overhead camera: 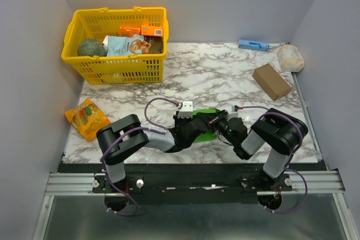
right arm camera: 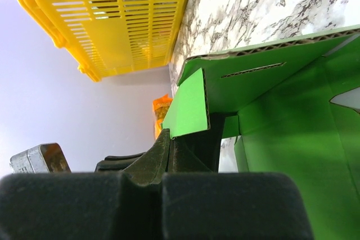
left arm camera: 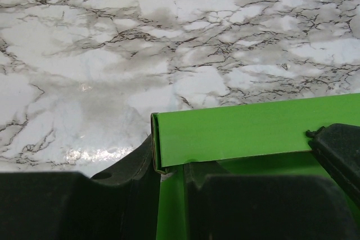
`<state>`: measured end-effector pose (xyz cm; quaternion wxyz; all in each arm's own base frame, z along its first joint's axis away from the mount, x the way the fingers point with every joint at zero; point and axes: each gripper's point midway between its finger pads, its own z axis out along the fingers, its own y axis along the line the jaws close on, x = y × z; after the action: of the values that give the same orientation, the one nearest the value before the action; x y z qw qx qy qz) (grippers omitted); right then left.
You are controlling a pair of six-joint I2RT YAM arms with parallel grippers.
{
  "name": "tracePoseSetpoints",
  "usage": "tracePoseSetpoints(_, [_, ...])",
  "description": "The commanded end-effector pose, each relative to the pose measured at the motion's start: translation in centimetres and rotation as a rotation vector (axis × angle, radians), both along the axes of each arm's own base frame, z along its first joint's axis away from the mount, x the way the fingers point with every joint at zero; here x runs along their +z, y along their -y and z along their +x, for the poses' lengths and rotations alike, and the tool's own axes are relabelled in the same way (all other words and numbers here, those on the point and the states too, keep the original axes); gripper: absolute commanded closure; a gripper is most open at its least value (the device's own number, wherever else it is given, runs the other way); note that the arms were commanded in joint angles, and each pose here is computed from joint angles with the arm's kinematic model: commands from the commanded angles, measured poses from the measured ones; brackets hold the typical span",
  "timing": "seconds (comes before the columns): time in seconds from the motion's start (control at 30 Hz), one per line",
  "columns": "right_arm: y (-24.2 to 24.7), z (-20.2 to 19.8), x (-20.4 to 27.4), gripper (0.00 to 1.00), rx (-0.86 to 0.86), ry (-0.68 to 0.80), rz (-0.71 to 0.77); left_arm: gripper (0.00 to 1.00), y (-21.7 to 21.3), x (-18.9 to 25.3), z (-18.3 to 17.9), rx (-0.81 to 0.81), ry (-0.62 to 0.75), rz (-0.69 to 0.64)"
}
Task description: Fold the paper box
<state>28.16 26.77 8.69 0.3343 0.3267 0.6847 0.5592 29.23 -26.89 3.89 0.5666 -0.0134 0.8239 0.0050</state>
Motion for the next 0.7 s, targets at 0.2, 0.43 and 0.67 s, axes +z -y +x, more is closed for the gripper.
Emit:
tracePoseSetpoints(0.2, [1.4,-0.3,0.1,1.00,-0.051,0.019,-0.009,1.00,-5.1,-2.3,-1.0,0.013,0.002,0.165])
tracePoseSetpoints(0.43, [1.2,-0.3,0.2,0.99,-0.043,0.022,-0.006,0.90,-3.9,-2.3,-1.3,-0.059,0.003,0.104])
tracePoseSetpoints(0.67, [1.3,-0.4,0.3,1.00,-0.045,0.023,-0.002,0.75,-4.1,-2.5,-1.5,-0.061,0.008,0.070])
